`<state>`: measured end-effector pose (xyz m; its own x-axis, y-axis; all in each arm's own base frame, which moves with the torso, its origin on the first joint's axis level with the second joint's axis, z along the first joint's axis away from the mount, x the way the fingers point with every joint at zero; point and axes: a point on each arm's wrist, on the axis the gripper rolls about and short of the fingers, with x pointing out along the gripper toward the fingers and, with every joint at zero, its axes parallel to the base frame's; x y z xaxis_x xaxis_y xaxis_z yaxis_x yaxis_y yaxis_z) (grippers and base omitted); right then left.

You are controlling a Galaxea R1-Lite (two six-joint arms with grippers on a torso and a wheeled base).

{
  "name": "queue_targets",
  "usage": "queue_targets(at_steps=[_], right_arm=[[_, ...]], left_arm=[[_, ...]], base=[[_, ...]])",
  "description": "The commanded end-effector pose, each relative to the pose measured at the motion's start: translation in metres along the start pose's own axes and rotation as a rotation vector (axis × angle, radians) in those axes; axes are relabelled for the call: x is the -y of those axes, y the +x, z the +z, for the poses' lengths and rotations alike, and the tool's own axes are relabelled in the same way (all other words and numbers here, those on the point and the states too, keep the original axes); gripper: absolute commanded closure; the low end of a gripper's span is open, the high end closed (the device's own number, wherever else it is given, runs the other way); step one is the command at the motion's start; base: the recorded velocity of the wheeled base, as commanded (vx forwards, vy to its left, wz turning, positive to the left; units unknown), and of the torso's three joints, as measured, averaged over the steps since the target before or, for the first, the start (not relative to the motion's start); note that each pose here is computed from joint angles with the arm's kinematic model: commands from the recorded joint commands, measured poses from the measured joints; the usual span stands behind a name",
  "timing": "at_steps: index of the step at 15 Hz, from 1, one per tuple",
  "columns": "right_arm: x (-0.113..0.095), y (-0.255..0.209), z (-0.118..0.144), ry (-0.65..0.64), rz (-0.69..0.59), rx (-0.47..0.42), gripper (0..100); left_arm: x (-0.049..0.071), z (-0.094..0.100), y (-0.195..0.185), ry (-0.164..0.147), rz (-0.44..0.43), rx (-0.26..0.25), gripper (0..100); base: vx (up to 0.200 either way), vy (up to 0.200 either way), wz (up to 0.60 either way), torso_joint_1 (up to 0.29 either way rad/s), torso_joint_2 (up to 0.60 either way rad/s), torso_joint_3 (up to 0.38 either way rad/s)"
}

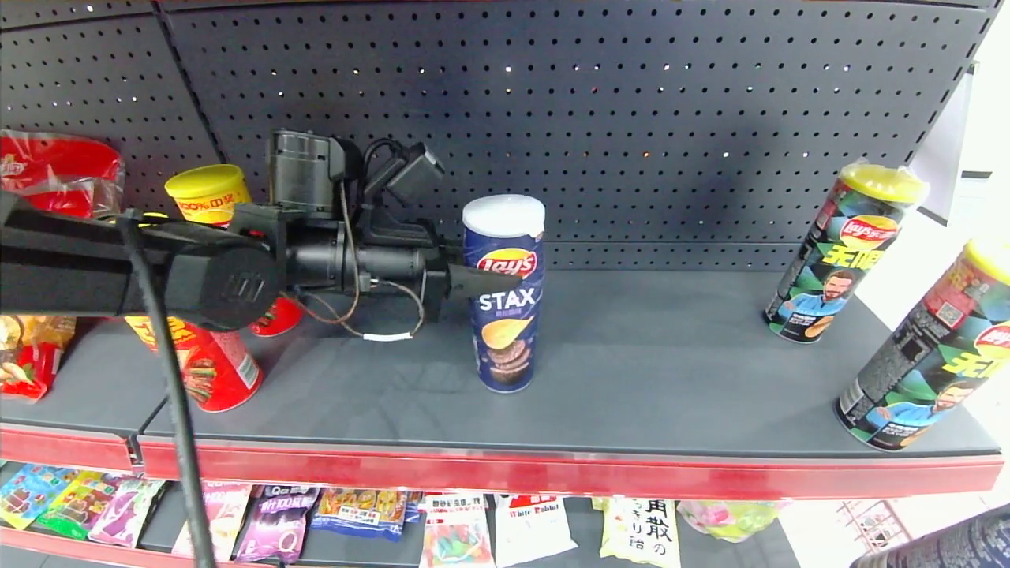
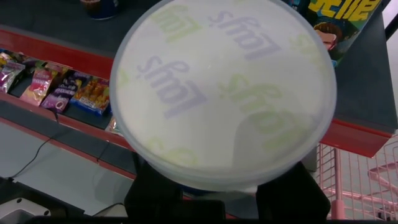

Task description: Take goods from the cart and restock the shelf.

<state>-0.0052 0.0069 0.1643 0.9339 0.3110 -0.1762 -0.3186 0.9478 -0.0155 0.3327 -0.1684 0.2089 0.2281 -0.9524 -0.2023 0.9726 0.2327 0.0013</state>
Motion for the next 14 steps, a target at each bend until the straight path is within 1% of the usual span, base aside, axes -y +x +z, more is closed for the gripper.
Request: queue_targets(at_steps=[1,2,3,5,6,11,14], right_arm=[[0.000,0.000,0.001,-0.001,0.001,0.001,100],[0.000,0.000,0.001,-0.002,0.001,0.001,100],[0.000,0.000,0.001,-0.001,0.001,0.001,100],[0.000,0.000,0.002,-0.001,0.004,0.001,100],[0.000,0.000,0.002,-0.002,0.004,0.001,100],[0.000,0.001,0.002,-0.001,0.005,-0.005,100],[0.001,0.002,0.002,0.001,0.005,-0.010,100]], left_arm=[[0.034,0.009,-0.018,0.025,-0.039,0.011,100],[0.037,0.003,-0.019,0.037,-0.046,-0.001,100],[0.039,-0.003,-0.019,0.062,-0.063,-0.008,100],[0.041,-0.010,-0.018,0.081,-0.094,-0.013,100],[0.042,-0.010,-0.018,0.083,-0.097,-0.014,100],[0.042,-0.012,-0.018,0.076,-0.107,-0.015,100],[0.043,-0.013,-0.018,0.071,-0.129,-0.011,100]], base=[[0.000,0.000,0.00,0.000,0.00,0.000],[0.000,0.000,0.00,0.000,0.00,0.000],[0.000,0.000,0.00,0.000,0.00,0.000],[0.000,0.000,0.00,0.000,0.00,0.000],[0.000,0.000,0.00,0.000,0.00,0.000],[0.000,0.000,0.00,0.000,0.00,0.000],[0.000,0.000,0.00,0.000,0.00,0.000]])
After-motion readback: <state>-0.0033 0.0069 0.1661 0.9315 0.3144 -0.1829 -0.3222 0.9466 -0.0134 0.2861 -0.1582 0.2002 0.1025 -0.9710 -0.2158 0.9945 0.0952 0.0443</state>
